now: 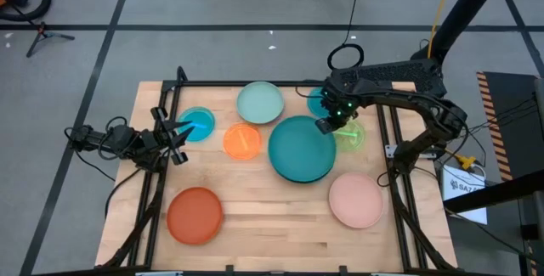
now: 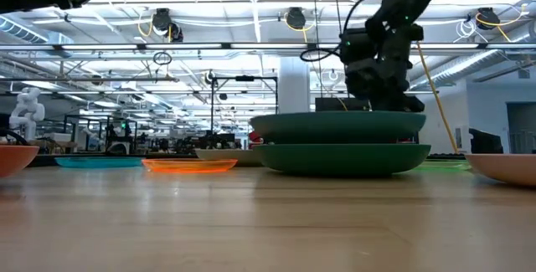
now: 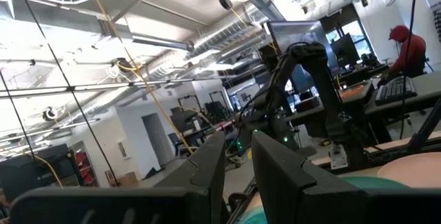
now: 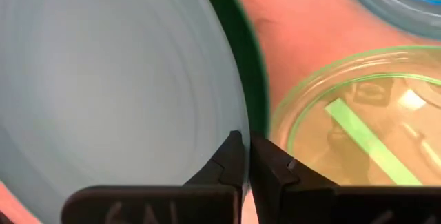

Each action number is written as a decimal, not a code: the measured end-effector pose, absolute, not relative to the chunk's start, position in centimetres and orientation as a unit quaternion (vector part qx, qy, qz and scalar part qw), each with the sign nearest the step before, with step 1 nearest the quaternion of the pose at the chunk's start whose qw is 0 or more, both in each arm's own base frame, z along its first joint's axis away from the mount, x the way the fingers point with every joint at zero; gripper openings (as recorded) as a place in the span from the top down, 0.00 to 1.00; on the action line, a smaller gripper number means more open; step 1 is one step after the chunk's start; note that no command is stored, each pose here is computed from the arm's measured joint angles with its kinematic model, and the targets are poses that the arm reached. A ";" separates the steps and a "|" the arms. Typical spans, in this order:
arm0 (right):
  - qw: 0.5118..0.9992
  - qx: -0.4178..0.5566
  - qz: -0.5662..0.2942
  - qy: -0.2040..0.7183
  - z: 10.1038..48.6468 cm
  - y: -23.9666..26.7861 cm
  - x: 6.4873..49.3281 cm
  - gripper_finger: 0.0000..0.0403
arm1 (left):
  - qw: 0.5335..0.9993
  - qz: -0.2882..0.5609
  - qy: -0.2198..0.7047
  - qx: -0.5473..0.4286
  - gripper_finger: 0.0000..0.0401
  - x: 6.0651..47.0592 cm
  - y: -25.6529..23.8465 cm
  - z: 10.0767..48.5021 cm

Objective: Stack plastic plates
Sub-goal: Stack the dark blue plate on top of the green plate, then stack the dark orange plate on top of the dark blue plate

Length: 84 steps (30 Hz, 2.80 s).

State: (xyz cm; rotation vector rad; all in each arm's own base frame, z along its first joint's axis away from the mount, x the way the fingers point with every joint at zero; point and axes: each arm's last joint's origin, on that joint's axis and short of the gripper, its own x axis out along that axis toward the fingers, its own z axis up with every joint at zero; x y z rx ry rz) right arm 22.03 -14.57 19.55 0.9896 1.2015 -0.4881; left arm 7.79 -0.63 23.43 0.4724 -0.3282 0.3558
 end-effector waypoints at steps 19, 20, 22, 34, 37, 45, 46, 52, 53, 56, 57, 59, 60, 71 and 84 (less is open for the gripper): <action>0.694 0.442 -0.223 0.522 19.4 -15.1 21.9 0.92 | 0.943 0.175 -0.161 0.232 0.80 7.8 -0.6 23.4; 0.694 0.442 -0.223 0.522 19.4 -15.1 21.9 0.90 | 0.943 0.175 -0.160 0.232 0.80 7.8 -0.6 23.4; 0.693 0.445 -0.225 0.521 19.4 -15.1 21.9 0.86 | 0.943 0.175 -0.160 0.232 0.80 7.8 -0.6 23.4; 0.689 0.444 -0.259 0.511 19.9 -15.1 21.7 0.69 | 0.943 0.176 -0.160 0.232 0.80 7.8 -0.6 23.4; 0.696 0.450 -0.264 0.493 20.7 -14.7 21.6 0.69 | 0.943 0.176 -0.160 0.232 0.80 7.8 -0.6 23.4; 0.750 0.432 -0.275 0.419 24.1 -11.6 22.6 0.70 | 0.943 0.176 -0.159 0.232 0.80 7.8 -0.6 23.4; 0.757 0.429 -0.273 0.410 24.5 -11.0 22.8 0.70 | 0.943 0.176 -0.159 0.232 0.80 7.8 -0.6 23.4; 0.778 0.432 -0.245 0.384 25.8 -7.1 24.1 0.70 | 0.943 0.177 -0.159 0.231 0.80 7.8 -0.6 23.4; 0.779 0.436 -0.236 0.382 25.9 -6.4 24.4 0.70 | 0.943 0.178 -0.159 0.231 0.80 7.8 -0.6 23.4; 0.786 0.450 -0.207 0.371 26.2 -4.4 25.2 0.70 | 0.943 0.177 -0.155 0.235 0.80 7.8 -0.6 23.3; 0.787 0.454 -0.196 0.368 26.3 -3.7 25.5 0.70 | 0.943 0.178 -0.155 0.235 0.80 7.8 -0.6 23.3; 0.792 0.461 -0.174 0.359 26.6 -2.4 26.0 0.70 | 0.943 0.178 -0.155 0.236 0.80 7.8 -0.6 23.3; 0.796 0.463 -0.163 0.355 26.7 -1.8 26.1 0.70 | 0.943 0.178 -0.155 0.236 0.80 7.8 -0.6 23.3; 0.847 0.444 -0.122 0.266 28.2 2.0 27.5 0.70 | 0.942 0.179 -0.157 0.237 0.80 7.8 -0.6 23.4; 0.910 0.371 -0.079 0.167 29.3 4.0 29.3 0.70 | 0.942 0.179 -0.159 0.236 0.80 7.8 -0.6 23.4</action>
